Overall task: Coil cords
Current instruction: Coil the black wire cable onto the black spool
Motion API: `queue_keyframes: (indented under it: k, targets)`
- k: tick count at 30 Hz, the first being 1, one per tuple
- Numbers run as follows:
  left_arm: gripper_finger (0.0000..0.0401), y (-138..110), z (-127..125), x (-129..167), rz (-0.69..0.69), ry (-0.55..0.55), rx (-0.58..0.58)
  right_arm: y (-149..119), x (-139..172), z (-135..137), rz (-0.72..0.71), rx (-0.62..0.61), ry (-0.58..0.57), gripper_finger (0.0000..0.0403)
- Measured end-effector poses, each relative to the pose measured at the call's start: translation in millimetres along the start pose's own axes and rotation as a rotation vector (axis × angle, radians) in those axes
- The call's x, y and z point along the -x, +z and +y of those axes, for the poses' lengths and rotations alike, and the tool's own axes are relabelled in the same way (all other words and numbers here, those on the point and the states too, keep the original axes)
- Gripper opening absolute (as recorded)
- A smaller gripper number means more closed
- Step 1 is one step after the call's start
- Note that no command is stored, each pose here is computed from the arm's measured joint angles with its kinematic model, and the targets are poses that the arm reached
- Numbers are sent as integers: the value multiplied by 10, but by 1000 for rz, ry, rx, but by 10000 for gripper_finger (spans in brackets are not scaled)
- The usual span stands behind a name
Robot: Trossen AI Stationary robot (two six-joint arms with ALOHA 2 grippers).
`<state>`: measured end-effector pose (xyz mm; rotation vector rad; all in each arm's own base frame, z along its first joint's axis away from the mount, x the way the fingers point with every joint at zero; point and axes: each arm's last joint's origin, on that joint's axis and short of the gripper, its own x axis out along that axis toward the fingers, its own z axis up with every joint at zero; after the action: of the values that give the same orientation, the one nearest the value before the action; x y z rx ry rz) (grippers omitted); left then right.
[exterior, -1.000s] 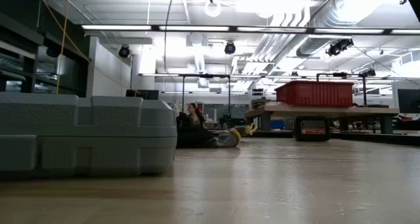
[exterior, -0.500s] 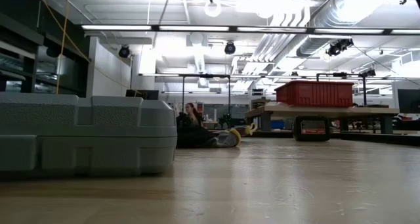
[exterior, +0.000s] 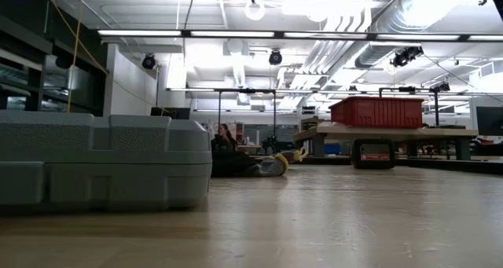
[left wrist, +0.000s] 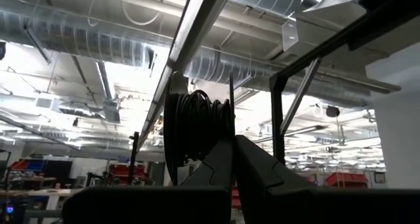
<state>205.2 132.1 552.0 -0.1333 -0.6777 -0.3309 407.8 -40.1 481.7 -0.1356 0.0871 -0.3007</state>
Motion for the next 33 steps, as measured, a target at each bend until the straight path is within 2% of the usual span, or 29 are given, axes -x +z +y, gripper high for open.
queue_keyframes:
  k: [7, 13, 17, 22, 25, 28, 33]
  targets:
    - [0, -26, -33, -36, -14, -4, -19, -153, -177, -26, 38, 33, -24, 140]
    - [0, -25, -31, -36, -19, 1, -14, -200, -226, -45, 57, 43, -92, 140]
    - [0, -24, -30, -36, -21, 3, -13, -126, -147, 43, 32, 43, -43, 140]
    - [0, -22, -27, -34, -25, 8, -14, 5, -4, 225, -18, 105, 15, 140]
    - [0, -23, -26, -34, -25, 9, -13, 38, 25, 273, -26, 122, -68, 140]
    - [0, -25, -30, -38, -25, 7, -11, 39, 15, 210, -22, 122, -129, 140]
    - [0, -39, -47, -54, -25, -1, -3, -41, -91, 57, -6, 57, -146, 140]
